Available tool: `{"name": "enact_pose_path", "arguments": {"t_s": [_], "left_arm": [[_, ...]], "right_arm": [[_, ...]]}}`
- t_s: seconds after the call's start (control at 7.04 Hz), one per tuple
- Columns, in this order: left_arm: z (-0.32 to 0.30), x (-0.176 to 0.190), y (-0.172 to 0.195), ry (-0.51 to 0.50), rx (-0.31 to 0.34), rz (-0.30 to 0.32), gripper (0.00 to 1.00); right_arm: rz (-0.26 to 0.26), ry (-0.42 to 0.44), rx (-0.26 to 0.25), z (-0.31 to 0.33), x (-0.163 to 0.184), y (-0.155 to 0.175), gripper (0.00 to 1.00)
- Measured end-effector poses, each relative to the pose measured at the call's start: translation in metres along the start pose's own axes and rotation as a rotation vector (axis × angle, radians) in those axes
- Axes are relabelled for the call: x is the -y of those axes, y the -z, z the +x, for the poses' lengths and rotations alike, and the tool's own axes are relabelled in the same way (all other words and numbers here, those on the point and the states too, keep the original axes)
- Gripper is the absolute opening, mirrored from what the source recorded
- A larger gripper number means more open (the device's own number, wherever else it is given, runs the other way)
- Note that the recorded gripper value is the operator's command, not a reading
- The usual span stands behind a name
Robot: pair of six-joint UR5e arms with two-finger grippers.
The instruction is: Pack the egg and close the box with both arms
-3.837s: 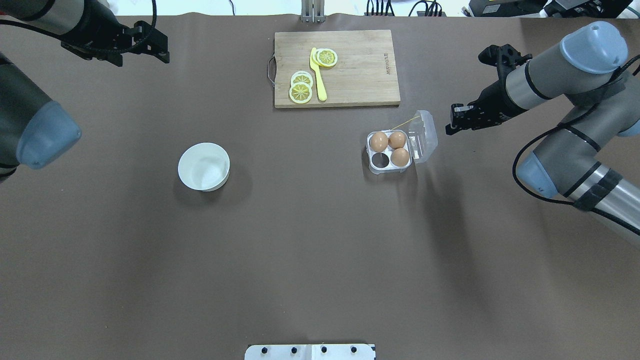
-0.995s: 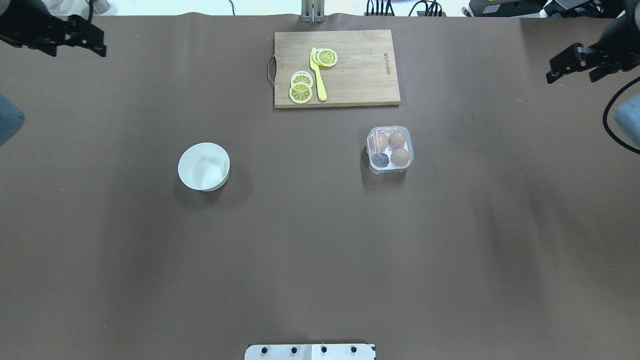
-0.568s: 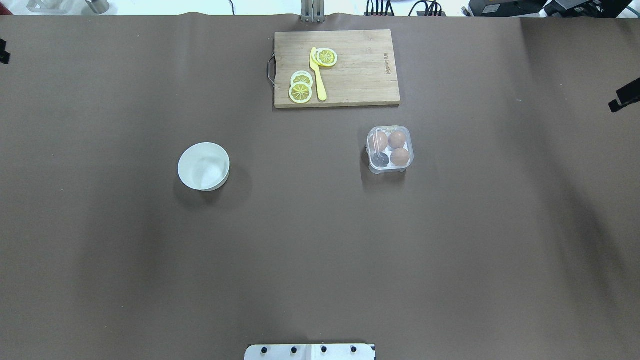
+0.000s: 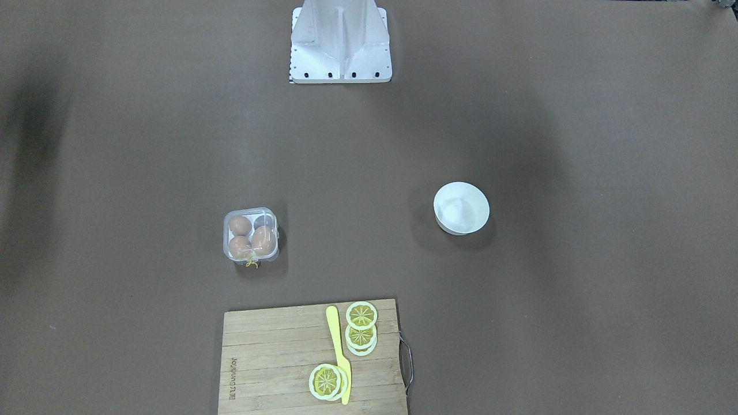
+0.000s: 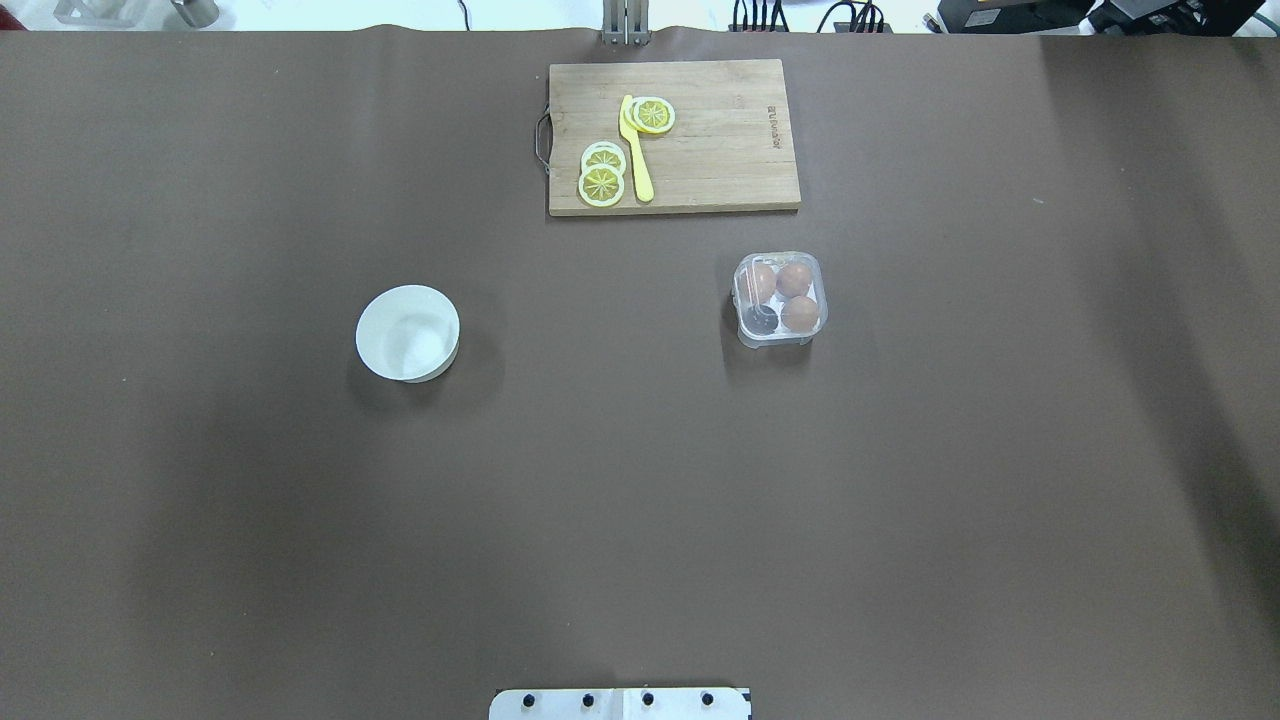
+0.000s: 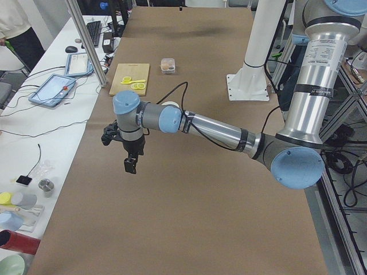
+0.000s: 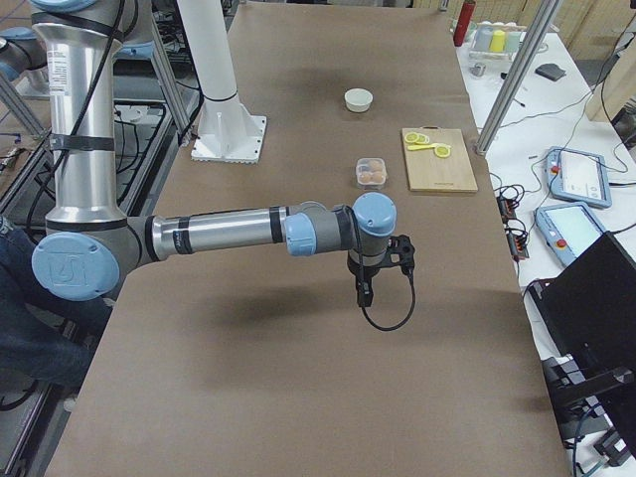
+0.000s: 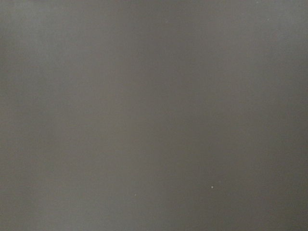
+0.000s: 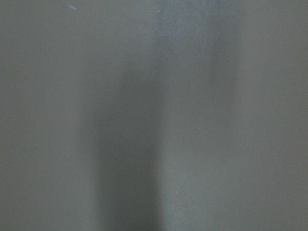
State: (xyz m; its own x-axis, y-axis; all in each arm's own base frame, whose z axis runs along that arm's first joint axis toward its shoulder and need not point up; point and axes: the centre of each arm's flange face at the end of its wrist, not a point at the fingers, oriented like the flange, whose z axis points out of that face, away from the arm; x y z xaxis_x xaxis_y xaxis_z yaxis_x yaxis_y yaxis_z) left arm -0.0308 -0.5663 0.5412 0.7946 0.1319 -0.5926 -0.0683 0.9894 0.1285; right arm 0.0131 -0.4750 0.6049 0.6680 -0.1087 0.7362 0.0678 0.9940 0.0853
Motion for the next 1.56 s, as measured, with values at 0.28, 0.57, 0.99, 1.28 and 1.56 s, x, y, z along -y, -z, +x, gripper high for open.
{"name": "enact_pose_path", "arguments": {"t_s": [0.28,0.57,0.99,1.28,1.56], "left_arm": [[-0.025,-0.005,-0.01,0.072,0.02,-0.024,0.98],[-0.037,-0.009,-0.015,0.119,0.023,-0.031,0.98],[-0.074,-0.018,-0.033,0.176,0.024,-0.04,0.98],[-0.081,-0.022,-0.035,0.197,-0.025,-0.043,0.98],[-0.08,-0.027,-0.039,0.209,-0.067,-0.047,0.98]], "right_arm": [[-0.001,-0.003,0.004,0.03,-0.011,0.003,1.0],[-0.013,-0.021,0.007,0.025,0.012,0.015,1.0],[-0.02,-0.029,0.008,0.021,0.061,0.022,1.0],[-0.022,-0.032,0.008,0.022,0.066,0.021,1.0],[-0.021,-0.033,0.016,0.022,0.065,0.021,1.0]]}}
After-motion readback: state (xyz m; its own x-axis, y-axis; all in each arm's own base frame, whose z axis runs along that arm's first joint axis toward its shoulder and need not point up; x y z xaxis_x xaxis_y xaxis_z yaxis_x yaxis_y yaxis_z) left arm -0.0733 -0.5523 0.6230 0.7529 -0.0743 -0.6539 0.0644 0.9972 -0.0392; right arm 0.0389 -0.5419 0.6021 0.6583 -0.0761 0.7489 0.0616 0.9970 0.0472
